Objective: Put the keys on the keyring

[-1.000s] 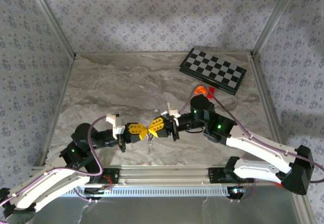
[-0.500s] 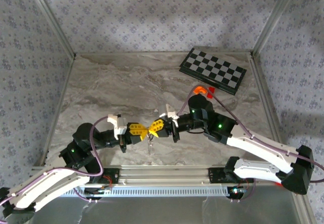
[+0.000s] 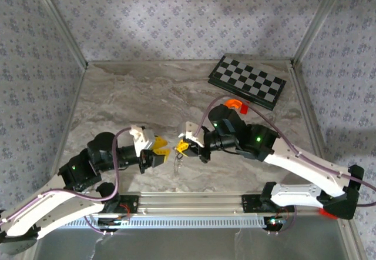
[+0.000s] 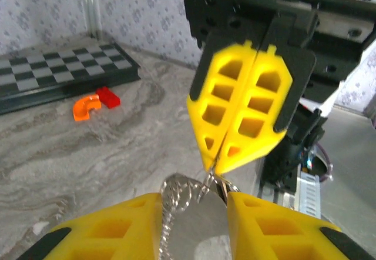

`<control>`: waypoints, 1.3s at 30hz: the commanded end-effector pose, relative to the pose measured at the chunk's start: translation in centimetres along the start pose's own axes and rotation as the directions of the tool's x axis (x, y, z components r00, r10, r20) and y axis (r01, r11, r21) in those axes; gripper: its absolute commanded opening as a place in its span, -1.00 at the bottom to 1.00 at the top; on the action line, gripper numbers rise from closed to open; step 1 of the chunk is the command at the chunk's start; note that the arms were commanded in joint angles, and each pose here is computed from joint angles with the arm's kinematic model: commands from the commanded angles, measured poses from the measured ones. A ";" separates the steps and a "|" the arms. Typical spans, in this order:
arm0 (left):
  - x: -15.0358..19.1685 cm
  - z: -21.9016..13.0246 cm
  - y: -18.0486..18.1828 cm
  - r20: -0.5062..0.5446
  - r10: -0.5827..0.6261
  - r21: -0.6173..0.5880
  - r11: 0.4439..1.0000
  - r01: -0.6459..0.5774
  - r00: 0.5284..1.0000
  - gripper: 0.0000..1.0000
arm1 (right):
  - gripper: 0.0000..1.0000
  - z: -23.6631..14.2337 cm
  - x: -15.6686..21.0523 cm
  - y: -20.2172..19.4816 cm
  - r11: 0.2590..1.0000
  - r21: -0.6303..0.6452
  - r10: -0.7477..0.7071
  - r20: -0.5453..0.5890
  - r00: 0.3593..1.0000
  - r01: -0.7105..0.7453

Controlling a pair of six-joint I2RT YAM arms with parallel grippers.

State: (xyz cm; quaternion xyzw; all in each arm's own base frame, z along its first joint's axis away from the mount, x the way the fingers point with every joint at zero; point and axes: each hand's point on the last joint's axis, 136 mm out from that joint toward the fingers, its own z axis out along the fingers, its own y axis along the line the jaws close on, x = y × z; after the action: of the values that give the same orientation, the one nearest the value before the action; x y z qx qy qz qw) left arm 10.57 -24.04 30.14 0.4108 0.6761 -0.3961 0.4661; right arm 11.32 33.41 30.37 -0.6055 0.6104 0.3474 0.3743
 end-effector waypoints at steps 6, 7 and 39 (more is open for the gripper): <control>-0.3 0.1 -1.8 -0.037 0.050 0.087 0.995 -0.047 0.998 -0.36 | -1.00 -1.1 -0.3 0.9 0.999 -0.049 -0.023 -0.067 0.998 0.020; -0.4 0.1 -1.8 -0.036 0.055 0.084 0.995 -0.052 0.998 -0.38 | -1.00 -1.2 -0.4 1.0 0.998 -0.058 -0.022 -0.063 0.998 0.019; -0.8 1.5 -2.9 -0.014 0.096 0.159 0.983 -0.092 0.995 -1.00 | -1.00 -0.4 -0.6 2.5 0.988 -0.151 -0.046 -0.045 0.998 0.039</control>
State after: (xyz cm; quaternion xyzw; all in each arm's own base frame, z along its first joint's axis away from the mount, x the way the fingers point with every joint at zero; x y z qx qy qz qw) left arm 9.03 -26.21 28.75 0.4851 0.6601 -0.3950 0.4159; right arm 9.80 33.05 29.86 -0.6460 0.6034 0.3477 0.3126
